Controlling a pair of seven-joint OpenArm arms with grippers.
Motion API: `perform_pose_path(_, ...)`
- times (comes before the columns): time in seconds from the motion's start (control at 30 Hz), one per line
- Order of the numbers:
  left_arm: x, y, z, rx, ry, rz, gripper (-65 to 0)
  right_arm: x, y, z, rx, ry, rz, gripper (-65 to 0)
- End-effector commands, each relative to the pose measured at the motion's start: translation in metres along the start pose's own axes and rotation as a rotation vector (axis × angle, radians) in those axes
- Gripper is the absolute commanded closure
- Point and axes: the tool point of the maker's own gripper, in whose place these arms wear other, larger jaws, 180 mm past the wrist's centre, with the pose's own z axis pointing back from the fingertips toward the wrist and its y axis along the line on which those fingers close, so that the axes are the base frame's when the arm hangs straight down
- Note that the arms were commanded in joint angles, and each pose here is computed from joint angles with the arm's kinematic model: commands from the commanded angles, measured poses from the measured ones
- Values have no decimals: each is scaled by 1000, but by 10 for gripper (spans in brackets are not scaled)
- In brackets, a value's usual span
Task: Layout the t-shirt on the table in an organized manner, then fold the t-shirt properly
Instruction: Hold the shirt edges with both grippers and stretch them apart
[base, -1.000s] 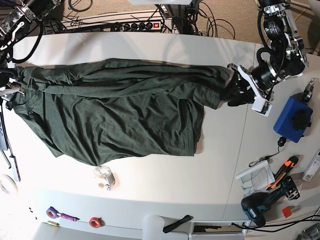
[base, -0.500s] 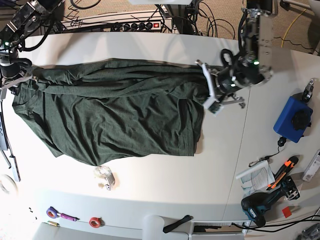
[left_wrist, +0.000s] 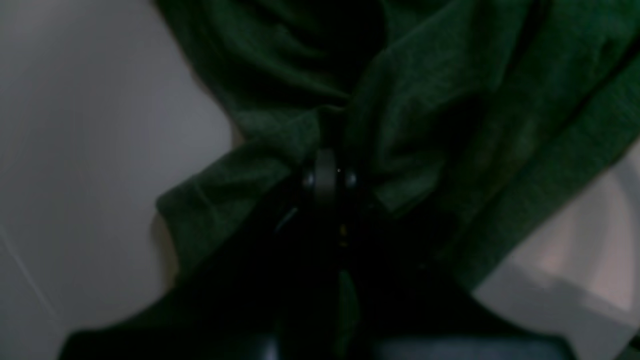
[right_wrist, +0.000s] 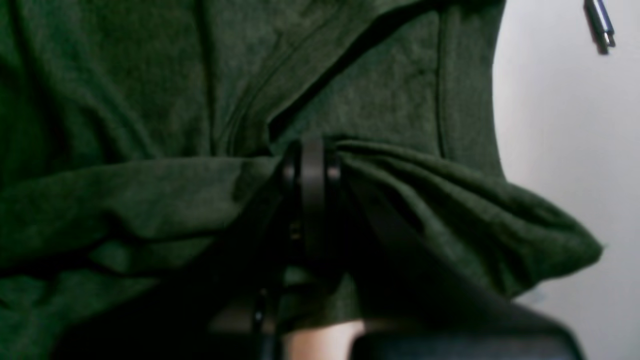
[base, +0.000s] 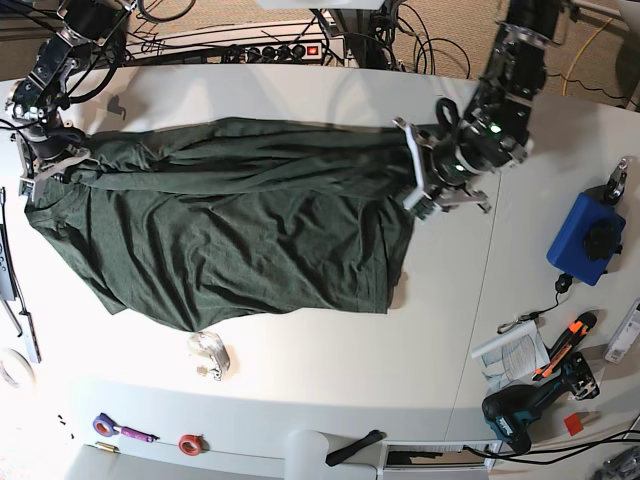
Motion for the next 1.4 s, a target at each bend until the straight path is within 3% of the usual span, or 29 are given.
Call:
perform_pose_path(0.0, -34, 16, 3, 53, 144, -9, 0, -6, -9, 2, -26, 52, 29, 0)
perform_pose_path(0.3, -78, -4, 10, -16, 265, 43, 0, -51, -11, 11, -18, 210, 23, 0)
perform_pose_path(0.5, -112, -27, 17, -53, 341, 75, 0, -81, 11, 24, 120, 270, -45, 0)
perform_pose_path(0.7, -124, -34, 23, -55, 369, 94, 0, -95, -2, 34, 105, 325, -22, 0)
perform_pose_path(0.9, -116, -22, 36, -8, 329, 119, 0, -89, -26, 43, 79, 334, 15, 0)
perform_pose_path(1.07, -102, -14, 50, 12, 261, 161, 0, -86, -24, 45, 105, 339, -6, 0)
perform_pose_path(1.37, -106, -15, 55, 10, 257, 165, 0, -98, -25, 50, 105, 397, -3, 0)
